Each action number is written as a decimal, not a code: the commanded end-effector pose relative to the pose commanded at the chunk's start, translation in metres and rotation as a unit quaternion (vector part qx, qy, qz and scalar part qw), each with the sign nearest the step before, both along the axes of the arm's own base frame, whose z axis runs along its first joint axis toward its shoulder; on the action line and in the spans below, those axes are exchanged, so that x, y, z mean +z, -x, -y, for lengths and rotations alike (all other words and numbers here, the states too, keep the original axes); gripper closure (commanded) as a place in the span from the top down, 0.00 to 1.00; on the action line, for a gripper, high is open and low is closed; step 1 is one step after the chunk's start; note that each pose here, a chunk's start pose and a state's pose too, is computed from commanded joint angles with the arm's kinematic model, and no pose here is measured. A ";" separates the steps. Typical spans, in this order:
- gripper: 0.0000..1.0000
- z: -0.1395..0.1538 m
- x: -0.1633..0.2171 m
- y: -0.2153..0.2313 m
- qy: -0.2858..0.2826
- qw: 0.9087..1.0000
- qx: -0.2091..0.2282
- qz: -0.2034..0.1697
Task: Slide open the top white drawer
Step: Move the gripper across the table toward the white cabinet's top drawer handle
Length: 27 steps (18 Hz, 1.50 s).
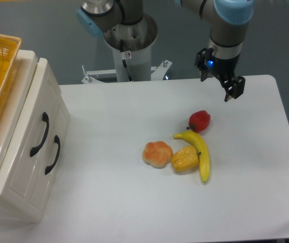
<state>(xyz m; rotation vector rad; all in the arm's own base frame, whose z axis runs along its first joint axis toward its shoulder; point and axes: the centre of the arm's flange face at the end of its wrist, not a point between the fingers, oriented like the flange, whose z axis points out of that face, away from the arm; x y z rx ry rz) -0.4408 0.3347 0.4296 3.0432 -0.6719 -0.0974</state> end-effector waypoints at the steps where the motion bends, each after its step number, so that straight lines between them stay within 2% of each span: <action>1: 1.00 -0.001 -0.001 0.000 0.001 1.000 0.000 0.000; 6: 1.00 -0.002 -0.004 -0.001 -0.001 1.000 -0.001 0.004; 12: 1.00 -0.005 -0.028 -0.005 0.005 1.000 0.008 0.029; 14: 1.00 -0.015 -0.030 -0.010 0.004 0.999 0.017 0.030; 19: 1.00 -0.014 -0.028 -0.011 0.004 0.999 0.022 0.028; 25: 1.00 -0.020 -0.035 -0.023 0.004 0.998 0.045 0.036; 27: 1.00 -0.028 -0.034 -0.026 -0.010 0.997 0.071 0.039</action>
